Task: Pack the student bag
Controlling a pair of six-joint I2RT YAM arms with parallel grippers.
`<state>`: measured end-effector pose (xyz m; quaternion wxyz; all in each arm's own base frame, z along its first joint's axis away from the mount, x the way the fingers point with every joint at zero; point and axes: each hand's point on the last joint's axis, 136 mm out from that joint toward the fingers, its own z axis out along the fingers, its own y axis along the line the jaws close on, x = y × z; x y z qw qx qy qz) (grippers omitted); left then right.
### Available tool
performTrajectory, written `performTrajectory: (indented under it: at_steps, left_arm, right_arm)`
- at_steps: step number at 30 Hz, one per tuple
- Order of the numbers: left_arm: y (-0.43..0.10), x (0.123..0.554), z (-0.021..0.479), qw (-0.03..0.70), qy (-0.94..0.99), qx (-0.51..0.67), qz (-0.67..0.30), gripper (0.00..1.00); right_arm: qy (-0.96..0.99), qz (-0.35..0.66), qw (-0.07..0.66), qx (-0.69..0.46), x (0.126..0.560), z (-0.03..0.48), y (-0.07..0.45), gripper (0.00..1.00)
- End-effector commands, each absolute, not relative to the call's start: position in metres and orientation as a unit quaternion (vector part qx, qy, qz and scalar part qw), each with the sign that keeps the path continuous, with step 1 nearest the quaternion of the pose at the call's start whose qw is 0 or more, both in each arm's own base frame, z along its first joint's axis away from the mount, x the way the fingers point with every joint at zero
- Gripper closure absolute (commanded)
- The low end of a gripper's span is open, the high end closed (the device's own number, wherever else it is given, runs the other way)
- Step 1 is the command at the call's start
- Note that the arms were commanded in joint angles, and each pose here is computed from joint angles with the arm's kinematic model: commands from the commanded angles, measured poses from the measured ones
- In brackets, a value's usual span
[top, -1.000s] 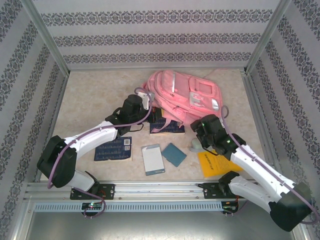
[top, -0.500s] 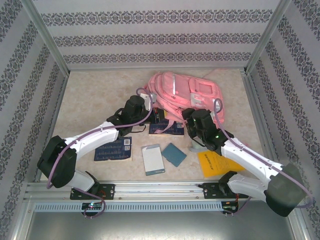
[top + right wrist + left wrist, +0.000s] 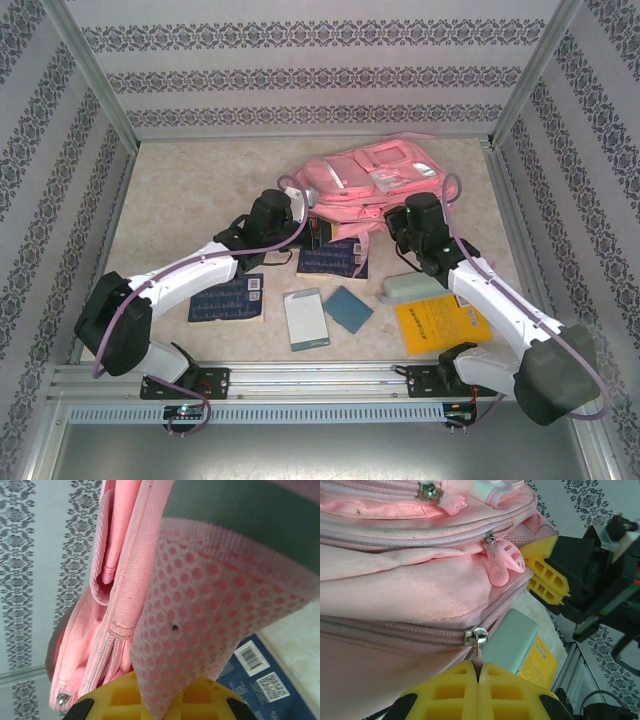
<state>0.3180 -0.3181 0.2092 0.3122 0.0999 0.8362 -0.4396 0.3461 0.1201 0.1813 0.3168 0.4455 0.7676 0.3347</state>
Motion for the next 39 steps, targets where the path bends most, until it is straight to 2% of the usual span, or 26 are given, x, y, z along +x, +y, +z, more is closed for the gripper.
performTrajectory:
  at_steps: [1,8,13,16,19,23,39]
  left_arm:
    - [-0.309,0.321,0.229,0.325,0.824,0.112,-0.451,1.0]
    - [-0.3,0.322,0.207,0.287,0.837,0.095,-0.456,1.0]
    - [-0.306,0.317,0.2,0.269,0.847,0.108,-0.447,1.0]
    - [-0.31,0.315,0.207,0.29,0.858,0.137,-0.402,0.75]
    - [-0.315,0.312,0.214,0.313,0.863,0.179,-0.354,0.58]
    - [-0.319,0.316,0.21,0.312,0.869,0.207,-0.322,0.5]
    - [-0.323,0.329,0.172,0.282,0.888,0.261,-0.252,0.49]
  right_arm:
    - [0.767,0.312,0.34,0.445,0.356,0.187,0.096,1.0]
    - [0.77,0.316,0.331,0.444,0.369,0.191,0.078,1.0]
    - [0.779,0.327,0.323,0.426,0.373,0.196,0.086,1.0]
    - [0.783,0.33,0.323,0.416,0.372,0.199,0.092,1.0]
    - [0.786,0.332,0.321,0.41,0.371,0.2,0.096,1.0]
    - [0.789,0.334,0.321,0.404,0.369,0.202,0.1,1.0]
    - [0.795,0.334,0.316,0.395,0.366,0.206,0.105,1.0]
